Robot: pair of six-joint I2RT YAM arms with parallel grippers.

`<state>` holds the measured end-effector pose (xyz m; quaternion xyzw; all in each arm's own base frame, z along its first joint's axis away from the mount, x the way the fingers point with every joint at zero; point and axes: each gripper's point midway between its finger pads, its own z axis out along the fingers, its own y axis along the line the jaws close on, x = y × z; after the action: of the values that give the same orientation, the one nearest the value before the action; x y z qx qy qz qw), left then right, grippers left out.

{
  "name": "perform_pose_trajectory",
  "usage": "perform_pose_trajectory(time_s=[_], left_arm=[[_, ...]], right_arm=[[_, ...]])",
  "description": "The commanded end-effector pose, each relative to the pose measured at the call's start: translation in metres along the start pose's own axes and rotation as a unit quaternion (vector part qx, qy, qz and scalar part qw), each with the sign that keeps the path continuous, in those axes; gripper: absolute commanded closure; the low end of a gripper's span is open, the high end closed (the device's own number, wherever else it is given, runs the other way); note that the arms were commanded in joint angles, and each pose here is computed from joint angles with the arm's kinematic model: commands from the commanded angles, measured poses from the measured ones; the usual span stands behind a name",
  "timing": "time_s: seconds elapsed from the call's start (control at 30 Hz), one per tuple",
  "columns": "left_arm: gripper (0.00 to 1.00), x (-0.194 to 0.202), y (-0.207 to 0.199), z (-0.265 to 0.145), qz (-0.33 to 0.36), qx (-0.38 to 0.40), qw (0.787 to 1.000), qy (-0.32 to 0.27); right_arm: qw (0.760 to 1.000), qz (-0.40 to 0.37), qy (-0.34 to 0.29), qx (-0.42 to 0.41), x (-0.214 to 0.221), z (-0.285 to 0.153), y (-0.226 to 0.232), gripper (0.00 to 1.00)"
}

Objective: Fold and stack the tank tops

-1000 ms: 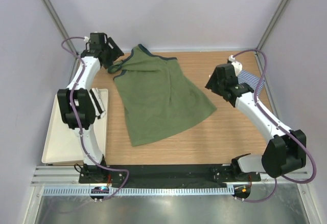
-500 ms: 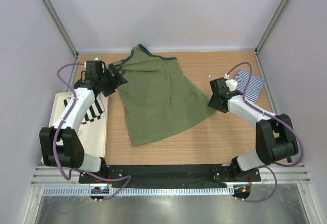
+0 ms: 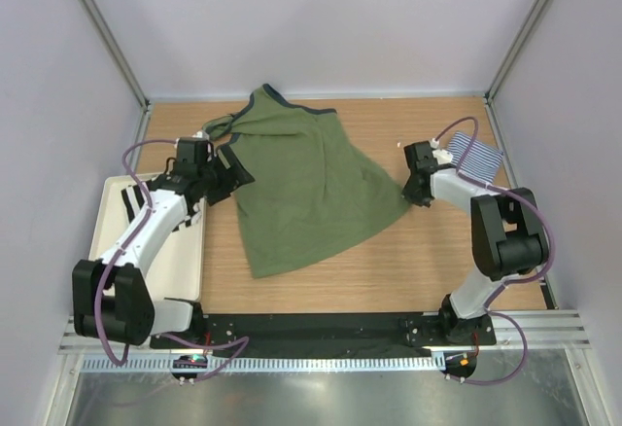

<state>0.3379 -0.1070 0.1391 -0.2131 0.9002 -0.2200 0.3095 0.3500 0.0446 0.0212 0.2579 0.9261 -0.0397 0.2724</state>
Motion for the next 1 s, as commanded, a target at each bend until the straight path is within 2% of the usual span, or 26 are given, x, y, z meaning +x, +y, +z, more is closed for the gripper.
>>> perform_pose_trajectory(time_s=[0.0, 0.07, 0.1, 0.17, 0.2, 0.23, 0.27, 0.33, 0.37, 0.4, 0.43, 0.47, 0.53, 0.6, 0.63, 0.67, 0.7, 0.8, 0.9, 0.97], left_arm=[[0.21, -0.009, -0.011, -0.008, 0.019, 0.022, 0.999, -0.037], [0.21, -0.007, -0.009, -0.008, 0.02, 0.019, 0.999, -0.04], [0.21, -0.004, -0.006, -0.006, 0.021, 0.016, 0.999, -0.038], [0.21, -0.002, -0.004, -0.001, 0.021, 0.012, 0.999, -0.034], [0.21, 0.0, -0.003, 0.001, 0.022, 0.011, 0.999, -0.029], [0.21, 0.002, -0.003, 0.002, 0.023, 0.011, 0.999, -0.026], [0.21, 0.002, -0.002, 0.003, 0.024, 0.008, 0.999, -0.026], [0.2, 0.002, 0.003, 0.007, 0.024, 0.0, 0.999, -0.028], [0.2, -0.002, 0.003, 0.01, 0.024, -0.001, 0.999, -0.04], [0.2, -0.001, 0.008, 0.015, 0.022, -0.008, 0.999, -0.038], [0.21, -0.006, 0.006, 0.018, 0.022, -0.005, 0.999, -0.046], [0.22, -0.006, 0.007, 0.023, 0.022, -0.008, 0.999, -0.046], [0.23, -0.011, 0.01, 0.035, 0.02, -0.022, 0.999, -0.043], [0.23, -0.022, 0.006, 0.039, 0.023, -0.026, 0.998, -0.048], [0.23, -0.02, 0.012, 0.046, 0.022, -0.038, 0.998, -0.037], [0.23, -0.022, 0.011, 0.047, 0.022, -0.039, 0.998, -0.036], [0.23, -0.023, 0.011, 0.049, 0.023, -0.041, 0.998, -0.036], [0.24, -0.016, 0.015, 0.054, 0.017, -0.03, 0.999, -0.038], [0.24, -0.011, 0.019, 0.058, 0.015, -0.023, 0.999, -0.044], [0.23, -0.012, 0.02, 0.058, 0.02, -0.025, 0.998, -0.049]], right_arm=[[0.997, 0.067, -0.045, -0.002, -0.055, 0.013, -0.002, 0.99], [0.994, 0.102, -0.046, -0.012, -0.076, 0.023, 0.0, 0.99], [0.991, 0.122, -0.059, -0.017, -0.105, 0.031, 0.007, 0.99], [0.989, 0.135, -0.061, -0.005, -0.132, 0.04, 0.01, 0.99], [0.987, 0.141, -0.078, -0.014, -0.168, 0.045, 0.028, 0.99], [0.987, 0.141, -0.079, -0.007, -0.186, 0.047, 0.022, 0.84], [0.99, 0.131, -0.059, 0.003, -0.186, 0.042, 0.022, 0.66], [0.989, 0.125, -0.08, -0.019, -0.202, 0.017, 0.034, 0.36], [0.988, 0.102, -0.103, -0.055, -0.202, 0.001, 0.057, 0.35], [0.991, 0.084, -0.09, -0.051, -0.175, 0.003, 0.054, 0.35], [0.989, 0.065, -0.11, -0.08, -0.171, -0.029, 0.072, 0.36], [0.99, 0.037, -0.108, -0.087, -0.159, -0.036, 0.076, 0.38], [0.99, -0.003, -0.073, -0.125, -0.123, -0.053, 0.087, 0.47], [0.987, -0.065, -0.022, -0.148, -0.07, -0.061, 0.096, 0.5], [0.982, -0.089, -0.004, -0.168, -0.05, -0.068, 0.101, 0.53], [0.977, -0.106, -0.008, -0.182, -0.04, -0.081, 0.103, 0.53], [0.971, -0.148, 0.012, -0.186, -0.003, -0.084, 0.104, 0.53], [0.953, -0.209, 0.031, -0.216, 0.054, -0.105, 0.105, 0.53], [0.924, -0.273, 0.042, -0.264, 0.103, -0.133, 0.116, 0.53], [0.913, -0.297, 0.039, -0.276, 0.118, -0.144, 0.122, 0.53]])
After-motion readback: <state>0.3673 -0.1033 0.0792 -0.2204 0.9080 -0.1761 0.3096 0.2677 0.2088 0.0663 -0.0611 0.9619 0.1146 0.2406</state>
